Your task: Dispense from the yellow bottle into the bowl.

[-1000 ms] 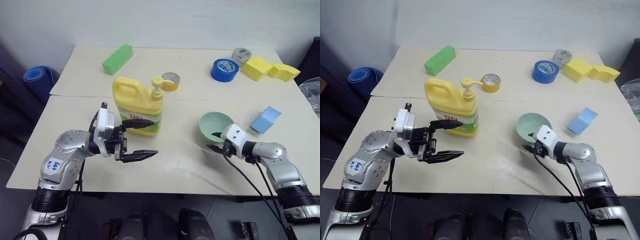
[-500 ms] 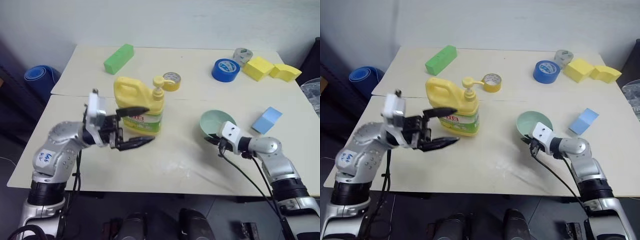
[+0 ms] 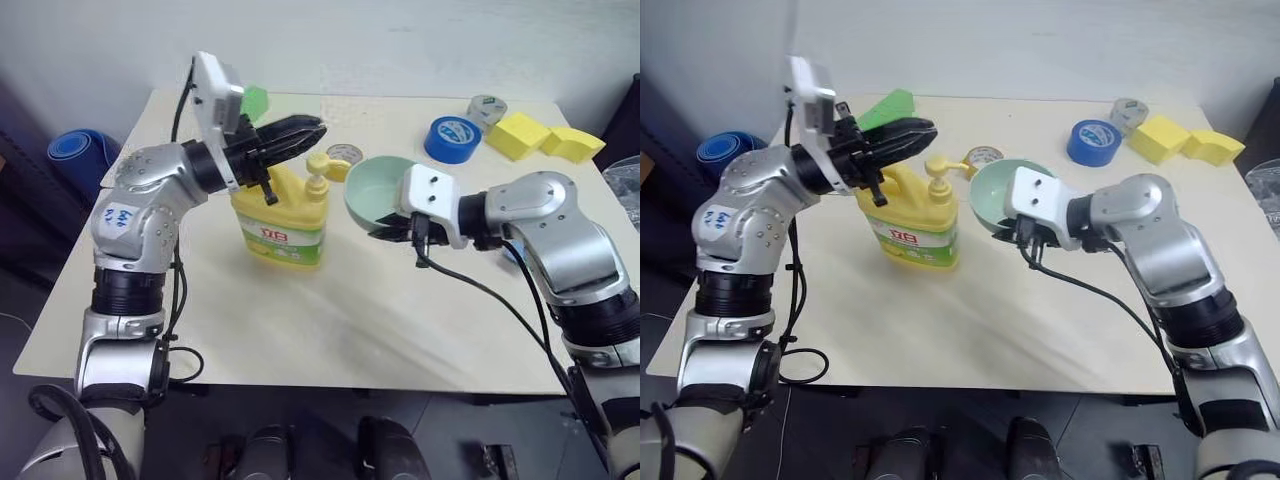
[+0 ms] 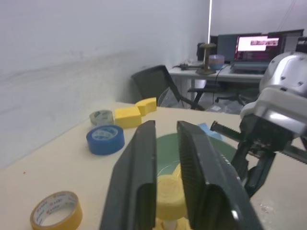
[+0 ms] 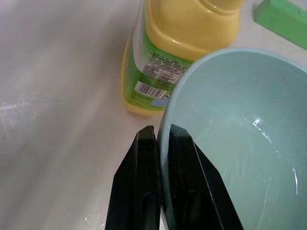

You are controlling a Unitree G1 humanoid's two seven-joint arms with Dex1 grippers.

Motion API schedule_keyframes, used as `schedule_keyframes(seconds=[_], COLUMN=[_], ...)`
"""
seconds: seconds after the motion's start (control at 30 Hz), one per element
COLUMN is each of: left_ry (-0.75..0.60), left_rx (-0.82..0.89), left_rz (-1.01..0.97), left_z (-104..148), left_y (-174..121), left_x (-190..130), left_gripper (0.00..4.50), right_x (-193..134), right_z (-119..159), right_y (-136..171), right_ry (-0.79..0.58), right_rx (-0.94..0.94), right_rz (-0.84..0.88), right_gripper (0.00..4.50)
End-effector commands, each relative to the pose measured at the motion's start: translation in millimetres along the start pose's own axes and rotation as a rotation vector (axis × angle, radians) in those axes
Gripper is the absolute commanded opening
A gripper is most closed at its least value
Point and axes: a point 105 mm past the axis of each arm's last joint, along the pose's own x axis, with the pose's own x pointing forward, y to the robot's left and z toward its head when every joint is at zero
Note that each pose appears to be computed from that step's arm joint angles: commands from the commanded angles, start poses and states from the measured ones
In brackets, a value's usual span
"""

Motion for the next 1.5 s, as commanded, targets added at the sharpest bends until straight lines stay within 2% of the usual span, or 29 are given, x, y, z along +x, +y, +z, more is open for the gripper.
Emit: schedule_keyframes(seconds=[0.03, 0.3, 0.4, 0.6, 0.9, 1.1, 1.17, 1.27, 1.37, 1.47, 1.5], left_ry=[-0.004, 0.057, 0.147, 0.313, 0.450, 0.483, 0.461, 0.292, 0.137, -0.143, -0.190], left_rx=[0.053, 0.019, -0.033, -0.154, -0.223, -0.253, -0.247, -0.252, -0.194, -0.143, -0.072], left_rz=[-0.029, -0.002, 0.000, 0.011, 0.046, 0.034, 0.060, 0.113, 0.083, 0.029, 0.029], left_z=[9, -10, -26, -61, -101, -112, -109, -81, -46, 6, 17], left_y=[-3, -3, -3, -10, -13, -20, -15, -5, -3, -3, -4], left_x=[6, 9, 8, 6, -6, -13, -14, -3, 0, -8, -16], left_gripper=[0.02, 0.02, 0.02, 0.02, 0.02, 0.02, 0.02, 0.02, 0.02, 0.02, 0.02], right_x=[-6, -4, -2, 1, 6, 8, 8, 8, 2, -8, -12], right_z=[20, 36, 42, 45, 47, 43, 41, 37, 22, -7, -25], right_y=[-8, -9, -10, -11, -10, -7, -8, -10, -11, -16, -17], right_ry=[-0.031, -0.065, -0.074, -0.089, -0.128, -0.140, -0.139, -0.133, -0.107, -0.059, -0.020], right_rx=[-0.037, -0.044, -0.057, -0.055, -0.035, -0.002, 0.002, 0.013, 0.034, 0.062, 0.074], right_rz=[-0.032, -0.033, -0.037, -0.032, -0.029, -0.002, -0.004, -0.021, -0.039, -0.089, -0.116], right_gripper=[0.00, 0.00, 0.00, 0.00, 0.00, 0.00, 0.00, 0.00, 0.00, 0.00, 0.00])
